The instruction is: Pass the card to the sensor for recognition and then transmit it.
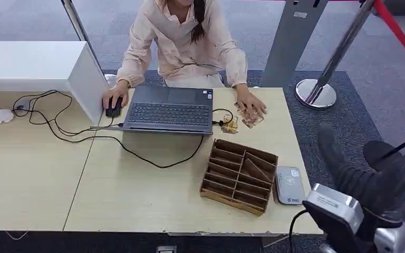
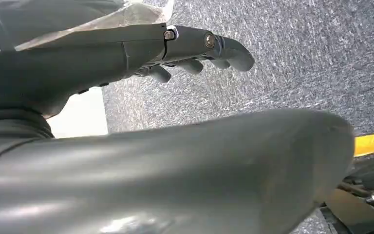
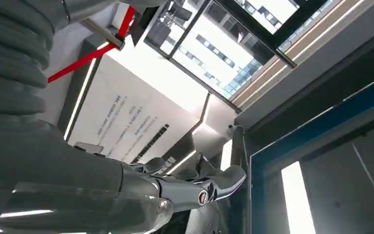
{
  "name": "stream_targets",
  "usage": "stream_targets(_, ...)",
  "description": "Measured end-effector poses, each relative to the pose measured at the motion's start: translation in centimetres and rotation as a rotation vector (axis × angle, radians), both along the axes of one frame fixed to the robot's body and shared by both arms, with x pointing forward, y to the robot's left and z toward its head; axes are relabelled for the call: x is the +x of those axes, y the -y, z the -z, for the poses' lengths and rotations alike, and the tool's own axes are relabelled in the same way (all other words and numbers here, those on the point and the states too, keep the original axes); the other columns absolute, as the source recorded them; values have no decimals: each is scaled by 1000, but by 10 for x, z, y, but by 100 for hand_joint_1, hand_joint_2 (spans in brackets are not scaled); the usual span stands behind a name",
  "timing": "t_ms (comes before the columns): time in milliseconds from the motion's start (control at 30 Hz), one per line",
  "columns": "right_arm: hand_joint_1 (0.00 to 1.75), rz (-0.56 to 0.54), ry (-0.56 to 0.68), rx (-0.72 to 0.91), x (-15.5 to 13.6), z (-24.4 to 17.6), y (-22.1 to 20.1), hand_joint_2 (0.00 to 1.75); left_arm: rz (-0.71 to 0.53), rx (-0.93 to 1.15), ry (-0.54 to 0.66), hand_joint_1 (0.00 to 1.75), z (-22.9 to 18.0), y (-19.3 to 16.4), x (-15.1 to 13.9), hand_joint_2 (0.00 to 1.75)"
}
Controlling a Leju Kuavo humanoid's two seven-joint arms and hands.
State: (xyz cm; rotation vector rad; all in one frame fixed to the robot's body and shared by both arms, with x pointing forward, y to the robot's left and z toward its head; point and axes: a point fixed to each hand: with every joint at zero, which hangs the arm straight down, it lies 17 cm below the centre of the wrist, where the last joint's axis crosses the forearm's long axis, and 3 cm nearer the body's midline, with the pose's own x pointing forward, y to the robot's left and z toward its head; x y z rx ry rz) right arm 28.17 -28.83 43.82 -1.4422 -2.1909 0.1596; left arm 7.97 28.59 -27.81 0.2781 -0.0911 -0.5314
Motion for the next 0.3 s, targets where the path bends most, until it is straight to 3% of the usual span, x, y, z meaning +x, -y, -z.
stream_targets(300, 0, -76, -50, 124, 7, 16, 16, 175, -12, 4, 1, 0, 0, 1, 1, 0)
